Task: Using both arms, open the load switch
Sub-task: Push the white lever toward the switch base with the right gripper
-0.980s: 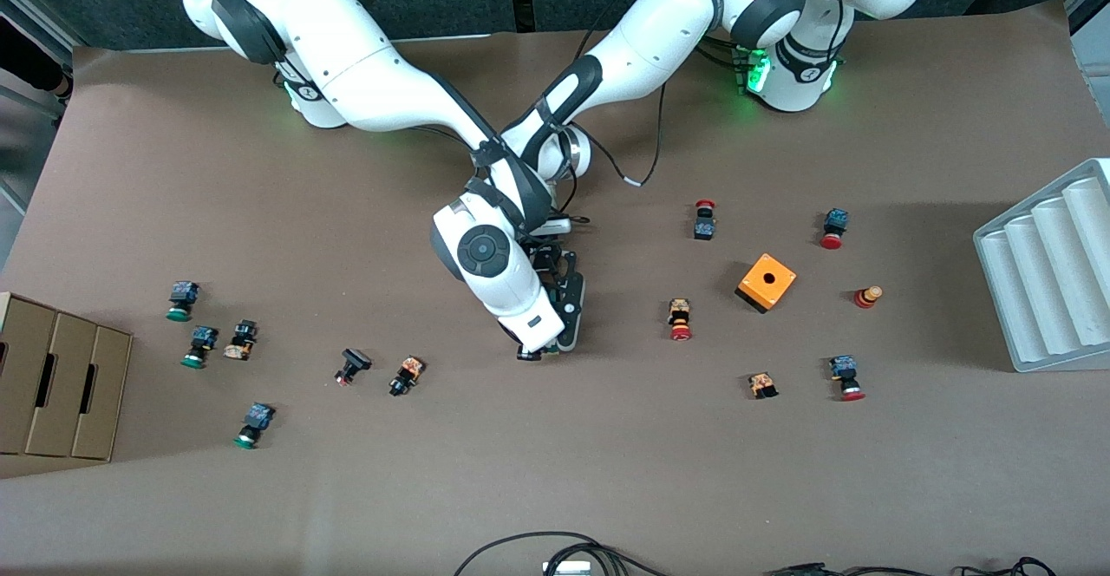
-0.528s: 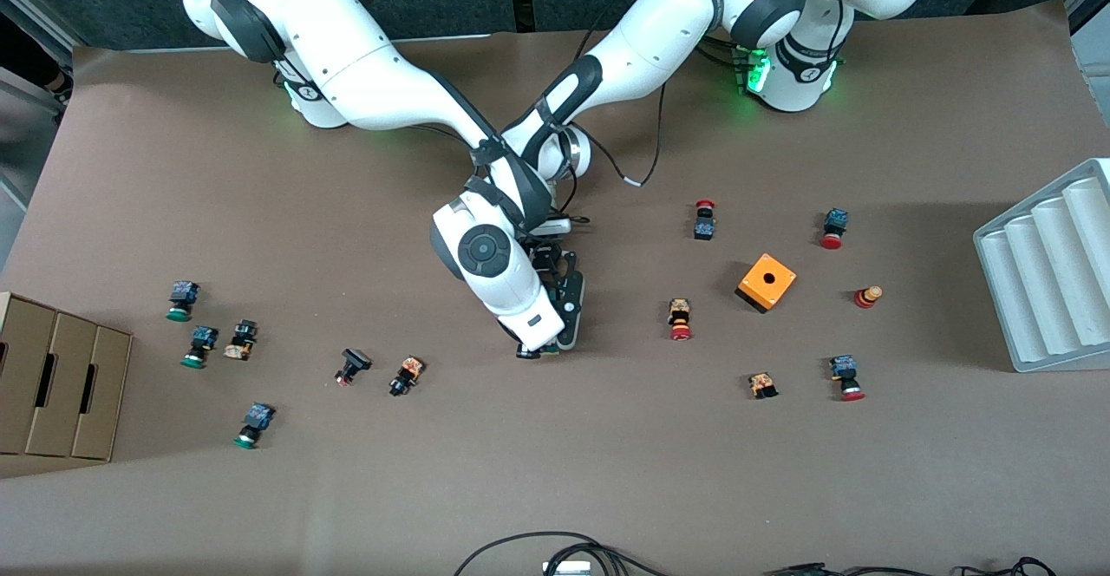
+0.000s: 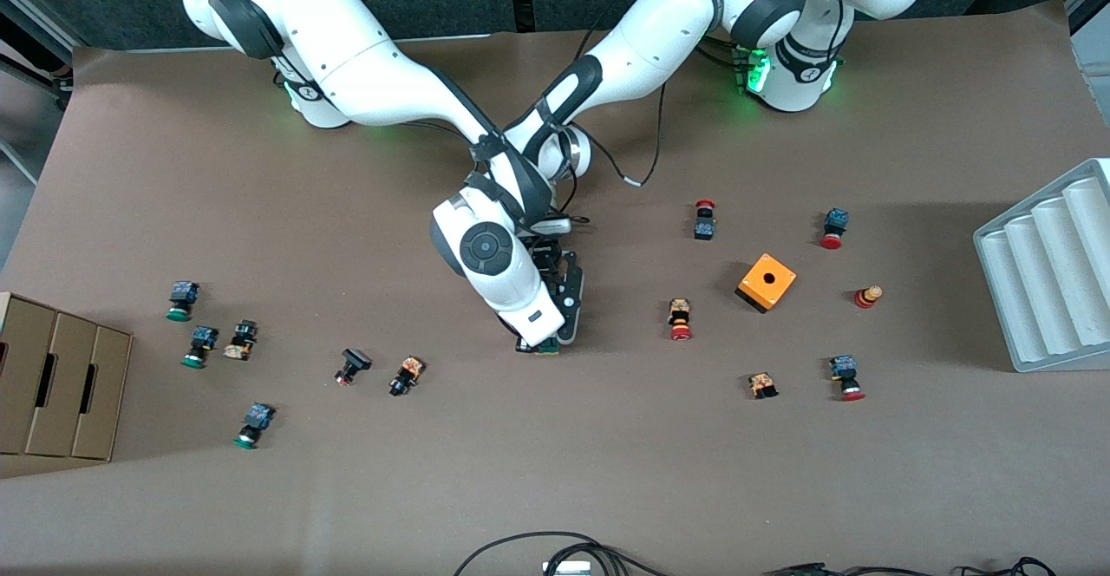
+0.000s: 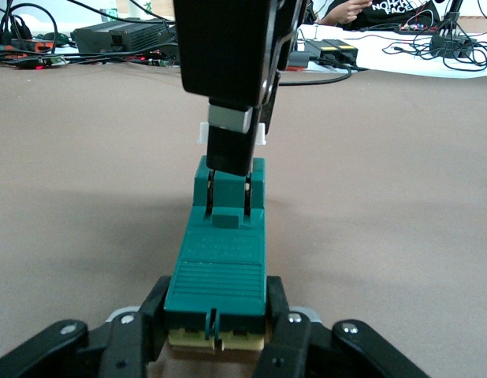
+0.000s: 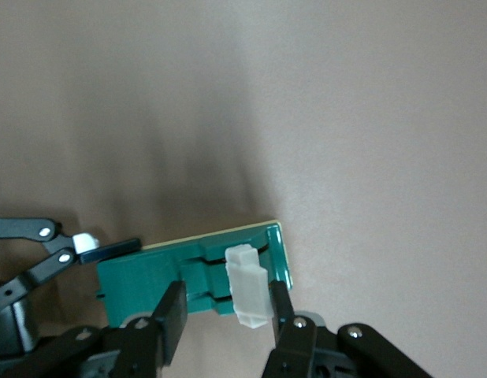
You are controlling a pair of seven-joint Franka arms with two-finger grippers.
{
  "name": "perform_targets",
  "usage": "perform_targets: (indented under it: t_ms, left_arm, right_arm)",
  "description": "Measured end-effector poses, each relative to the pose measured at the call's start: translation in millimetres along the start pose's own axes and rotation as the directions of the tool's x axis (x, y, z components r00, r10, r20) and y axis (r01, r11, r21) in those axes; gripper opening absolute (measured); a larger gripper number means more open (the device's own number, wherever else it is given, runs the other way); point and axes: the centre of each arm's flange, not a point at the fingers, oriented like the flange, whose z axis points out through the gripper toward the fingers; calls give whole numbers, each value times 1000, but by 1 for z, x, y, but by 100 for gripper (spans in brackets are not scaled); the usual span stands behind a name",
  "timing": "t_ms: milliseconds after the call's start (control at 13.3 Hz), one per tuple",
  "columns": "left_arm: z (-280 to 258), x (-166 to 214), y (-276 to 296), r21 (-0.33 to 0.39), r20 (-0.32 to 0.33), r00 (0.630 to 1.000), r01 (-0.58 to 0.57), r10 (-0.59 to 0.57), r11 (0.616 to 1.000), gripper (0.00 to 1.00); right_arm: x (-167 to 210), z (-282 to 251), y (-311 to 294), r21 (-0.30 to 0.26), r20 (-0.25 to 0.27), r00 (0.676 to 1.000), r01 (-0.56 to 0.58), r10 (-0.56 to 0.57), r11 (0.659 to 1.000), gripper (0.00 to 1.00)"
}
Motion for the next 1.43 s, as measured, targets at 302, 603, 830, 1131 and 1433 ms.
perform_targets:
  t_ms: [302,603,830,1131,1433]
  left_arm:
    - [0,0,0,0,0,1000,0,0,1000,53]
    - [0,0,0,0,0,1000,0,0,1000,53]
    - [0,0,0,0,0,1000,0,0,1000,53]
    - [0,0,0,0,0,1000,0,0,1000,53]
    - [0,0,0,0,0,1000,0,0,1000,53]
  right_arm:
    - [0,-3,-1,10,8,1000,-1,1,1000,51]
    - [0,-4,-2,16,13,1000,-1,0,1000,51]
    - [0,-8,-5,27,21,1000,-23,23,999,51]
    - [1,-10,-7,29,24,999,-35,34,999,51]
    - [9,-12,-15,29,23,998,-67,66,997,51]
